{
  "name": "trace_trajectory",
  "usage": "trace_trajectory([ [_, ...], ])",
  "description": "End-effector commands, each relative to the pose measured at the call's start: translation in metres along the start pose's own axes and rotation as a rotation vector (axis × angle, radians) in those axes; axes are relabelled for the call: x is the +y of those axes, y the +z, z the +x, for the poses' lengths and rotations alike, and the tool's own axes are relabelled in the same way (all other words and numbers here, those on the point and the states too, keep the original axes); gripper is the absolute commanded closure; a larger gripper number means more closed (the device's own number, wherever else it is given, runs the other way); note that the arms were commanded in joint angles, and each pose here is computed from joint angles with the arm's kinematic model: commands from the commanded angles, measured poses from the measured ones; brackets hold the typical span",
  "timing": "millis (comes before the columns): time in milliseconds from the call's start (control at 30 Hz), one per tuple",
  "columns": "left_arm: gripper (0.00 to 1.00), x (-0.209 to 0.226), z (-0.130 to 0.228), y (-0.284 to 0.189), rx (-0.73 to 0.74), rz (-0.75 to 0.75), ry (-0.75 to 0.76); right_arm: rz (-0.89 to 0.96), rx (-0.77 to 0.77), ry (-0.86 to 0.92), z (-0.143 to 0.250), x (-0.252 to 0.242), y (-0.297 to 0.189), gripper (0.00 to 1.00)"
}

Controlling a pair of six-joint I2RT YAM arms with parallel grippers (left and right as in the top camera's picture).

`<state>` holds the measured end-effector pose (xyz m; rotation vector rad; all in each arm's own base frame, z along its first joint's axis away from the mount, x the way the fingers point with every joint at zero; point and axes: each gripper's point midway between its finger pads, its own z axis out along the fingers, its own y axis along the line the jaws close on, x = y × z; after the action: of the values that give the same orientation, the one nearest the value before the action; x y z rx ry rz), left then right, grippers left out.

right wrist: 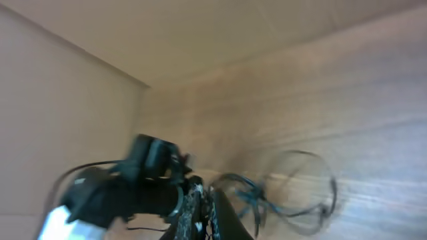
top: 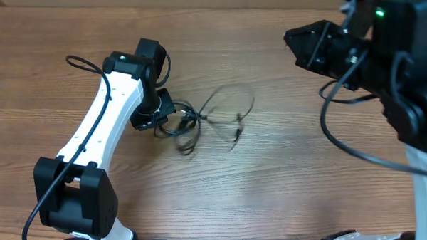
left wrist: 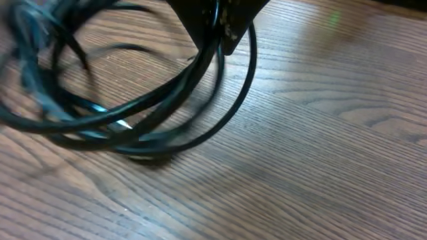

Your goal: Untangle cables

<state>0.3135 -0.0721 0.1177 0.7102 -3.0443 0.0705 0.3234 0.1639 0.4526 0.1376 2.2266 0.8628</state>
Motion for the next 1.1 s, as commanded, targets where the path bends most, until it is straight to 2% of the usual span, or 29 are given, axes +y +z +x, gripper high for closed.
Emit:
trace_trajectory([
  [0,0.96,0.003,-0.001,-0.004,-0.022,0.003,-0.025,0.021,0.005,-0.001,-0.001,-0.005,0.005,0.96],
  [67,0.96,-0.005,0.004,-0.004,0.007,0.047,-0.003,0.042,0.034,0.010,0.004,-0.011,0.010,0.96],
  [100,0.96,-0.015,0.007,-0.005,0.025,0.104,0.047,0.059,0.051,0.017,0.007,-0.015,0.013,0.92],
  [133,0.96,-0.028,0.010,-0.007,0.045,0.179,0.114,0.081,0.070,0.024,0.011,-0.020,0.017,0.83],
  [233,0.96,-0.086,0.031,-0.032,0.113,0.551,0.402,0.174,0.141,0.053,0.025,-0.042,0.028,0.54],
  [267,0.96,-0.104,0.041,-0.048,0.129,0.700,0.495,0.197,0.173,0.053,0.030,-0.048,0.032,0.48],
  [333,0.96,-0.132,0.060,-0.091,0.143,1.012,0.667,0.246,0.258,0.042,0.045,-0.062,0.043,0.39],
  [433,0.96,-0.147,0.071,-0.132,0.130,1.257,0.772,0.305,0.365,0.034,0.062,-0.079,0.055,0.30],
  [533,0.96,-0.154,0.064,-0.148,0.093,1.283,0.784,0.359,0.455,0.055,0.077,-0.095,0.071,0.28],
  [800,0.96,-0.158,0.038,-0.182,-0.018,1.118,0.666,0.406,0.529,0.086,0.097,-0.127,0.117,0.25],
  [900,0.96,-0.157,0.038,-0.193,-0.022,1.112,0.652,0.362,0.548,0.093,0.105,-0.127,0.130,0.22],
  [1067,0.96,-0.157,0.039,-0.196,-0.018,1.113,0.642,0.294,0.587,0.095,0.123,-0.123,0.151,0.21],
])
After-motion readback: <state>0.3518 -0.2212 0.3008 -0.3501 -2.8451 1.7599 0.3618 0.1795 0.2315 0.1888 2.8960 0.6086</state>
